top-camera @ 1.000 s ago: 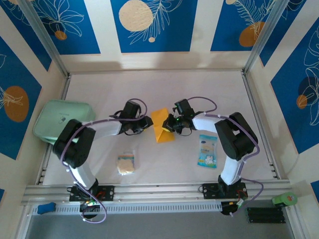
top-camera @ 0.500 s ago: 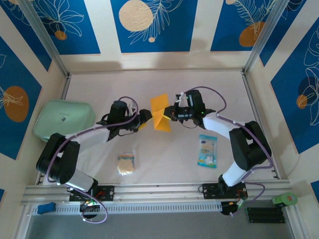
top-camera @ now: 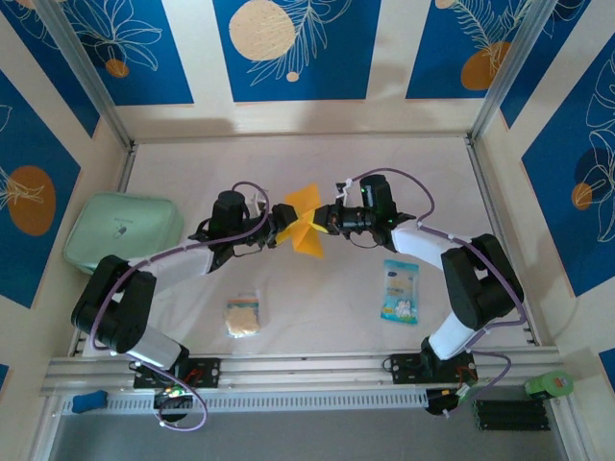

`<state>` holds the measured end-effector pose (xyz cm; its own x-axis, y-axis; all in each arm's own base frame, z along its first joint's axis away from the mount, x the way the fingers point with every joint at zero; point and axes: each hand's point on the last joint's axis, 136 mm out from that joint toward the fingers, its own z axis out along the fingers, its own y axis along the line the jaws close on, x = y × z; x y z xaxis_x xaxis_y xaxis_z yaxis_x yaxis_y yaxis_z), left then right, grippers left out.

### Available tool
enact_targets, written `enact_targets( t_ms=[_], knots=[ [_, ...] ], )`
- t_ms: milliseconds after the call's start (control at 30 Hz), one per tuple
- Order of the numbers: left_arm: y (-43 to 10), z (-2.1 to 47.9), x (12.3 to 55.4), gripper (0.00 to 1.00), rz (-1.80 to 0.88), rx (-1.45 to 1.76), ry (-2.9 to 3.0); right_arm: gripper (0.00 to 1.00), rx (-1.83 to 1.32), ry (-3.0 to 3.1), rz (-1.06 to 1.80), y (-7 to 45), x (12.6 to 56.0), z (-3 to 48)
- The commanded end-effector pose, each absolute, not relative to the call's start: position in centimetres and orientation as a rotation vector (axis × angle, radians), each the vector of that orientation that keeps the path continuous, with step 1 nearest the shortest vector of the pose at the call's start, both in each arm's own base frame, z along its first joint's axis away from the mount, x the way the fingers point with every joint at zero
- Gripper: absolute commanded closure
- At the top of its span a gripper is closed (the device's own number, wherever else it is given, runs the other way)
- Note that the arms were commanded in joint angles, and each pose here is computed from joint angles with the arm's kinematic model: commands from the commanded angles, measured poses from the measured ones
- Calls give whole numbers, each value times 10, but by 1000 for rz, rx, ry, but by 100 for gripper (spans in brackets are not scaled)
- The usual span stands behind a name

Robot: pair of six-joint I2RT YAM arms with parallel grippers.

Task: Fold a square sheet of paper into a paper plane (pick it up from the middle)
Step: Turn over the paper at the center of the table.

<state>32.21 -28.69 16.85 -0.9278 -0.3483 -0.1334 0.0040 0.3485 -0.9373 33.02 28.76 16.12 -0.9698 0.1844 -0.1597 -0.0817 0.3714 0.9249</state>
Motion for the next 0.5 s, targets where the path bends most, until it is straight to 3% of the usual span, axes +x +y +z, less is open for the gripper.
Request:
enact_targets(
  t_ms=[0, 467],
  knots=[
    [-295, 187, 325, 39, -1664, -262, 2256, 97, 71, 2370, 1694, 288, 325, 171],
    [-291, 179, 328, 67, -1615, -292, 2267, 96, 101, 2377, 1701, 282, 325, 165]
  ],
)
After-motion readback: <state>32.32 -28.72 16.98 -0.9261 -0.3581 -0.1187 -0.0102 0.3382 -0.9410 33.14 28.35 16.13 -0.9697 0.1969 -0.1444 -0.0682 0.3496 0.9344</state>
